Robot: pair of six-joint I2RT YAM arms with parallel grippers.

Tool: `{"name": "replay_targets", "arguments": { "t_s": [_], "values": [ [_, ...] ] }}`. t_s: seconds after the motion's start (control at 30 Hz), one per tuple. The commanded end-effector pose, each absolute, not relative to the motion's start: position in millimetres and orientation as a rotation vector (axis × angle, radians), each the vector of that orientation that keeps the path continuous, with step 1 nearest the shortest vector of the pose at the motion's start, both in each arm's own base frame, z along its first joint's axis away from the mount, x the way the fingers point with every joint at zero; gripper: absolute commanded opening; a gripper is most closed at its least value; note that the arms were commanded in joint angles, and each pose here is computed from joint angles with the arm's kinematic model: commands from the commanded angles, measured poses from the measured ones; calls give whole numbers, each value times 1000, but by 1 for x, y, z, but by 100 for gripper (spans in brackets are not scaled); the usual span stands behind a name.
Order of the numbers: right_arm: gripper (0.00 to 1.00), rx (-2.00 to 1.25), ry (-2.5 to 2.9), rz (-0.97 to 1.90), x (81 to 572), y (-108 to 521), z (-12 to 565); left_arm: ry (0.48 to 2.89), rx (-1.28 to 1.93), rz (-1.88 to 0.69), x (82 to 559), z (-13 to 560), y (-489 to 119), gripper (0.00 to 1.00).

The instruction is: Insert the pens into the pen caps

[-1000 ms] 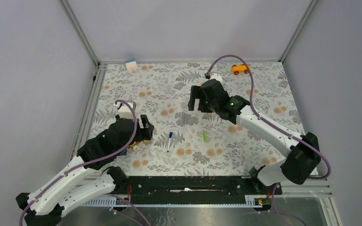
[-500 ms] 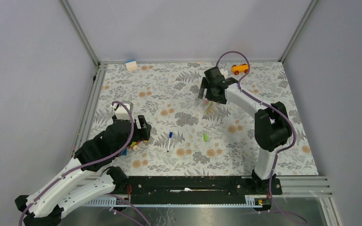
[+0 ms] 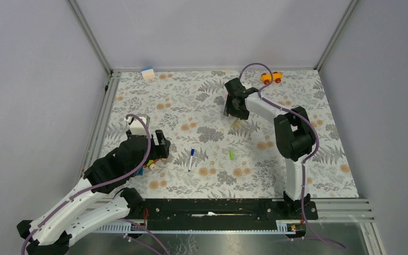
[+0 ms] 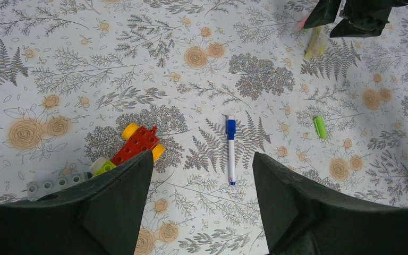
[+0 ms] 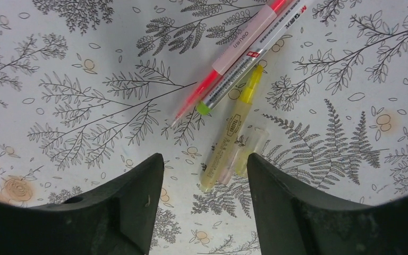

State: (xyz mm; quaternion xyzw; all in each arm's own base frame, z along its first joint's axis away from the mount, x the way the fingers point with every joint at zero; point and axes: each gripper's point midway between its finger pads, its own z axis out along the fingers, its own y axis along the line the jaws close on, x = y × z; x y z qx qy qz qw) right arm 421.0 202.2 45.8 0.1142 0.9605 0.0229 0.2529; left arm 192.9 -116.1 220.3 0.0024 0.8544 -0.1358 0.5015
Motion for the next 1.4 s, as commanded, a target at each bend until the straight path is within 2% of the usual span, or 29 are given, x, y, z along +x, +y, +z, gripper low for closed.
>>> {"name": "replay_targets", "arguments": {
  "t_s": [0.0, 0.1, 0.3, 0.57, 0.7, 0.83, 1.1, 1.27, 1.37],
  "values": [
    [64, 344, 2602, 51, 429, 205, 45, 2017, -11, -325, 199, 233, -114, 75],
    [59, 351, 2605, 36, 430, 204, 39, 2018, -11, -328, 199, 233, -115, 75],
    [58, 348, 2612, 25, 434, 205, 31, 2020, -9, -329, 199, 232, -115, 75],
    [52, 351, 2606, 3, 437, 200, 29, 2017, -9, -330, 198, 233, -115, 76],
    [46, 339, 2612, 0, 438, 200, 26, 2016, -8, -332, 199, 233, -115, 76],
    [44, 335, 2620, -17, 438, 198, 21, 2016, -9, -330, 199, 233, -115, 76],
    [33, 322, 2632, -56, 433, 192, 14, 2016, -9, -329, 199, 233, -115, 76],
    [23, 310, 2653, -66, 430, 191, 8, 2017, -9, -328, 199, 233, -115, 76],
    [21, 299, 2662, -72, 426, 190, 6, 2016, -11, -328, 199, 233, -115, 76]
  ]
}}
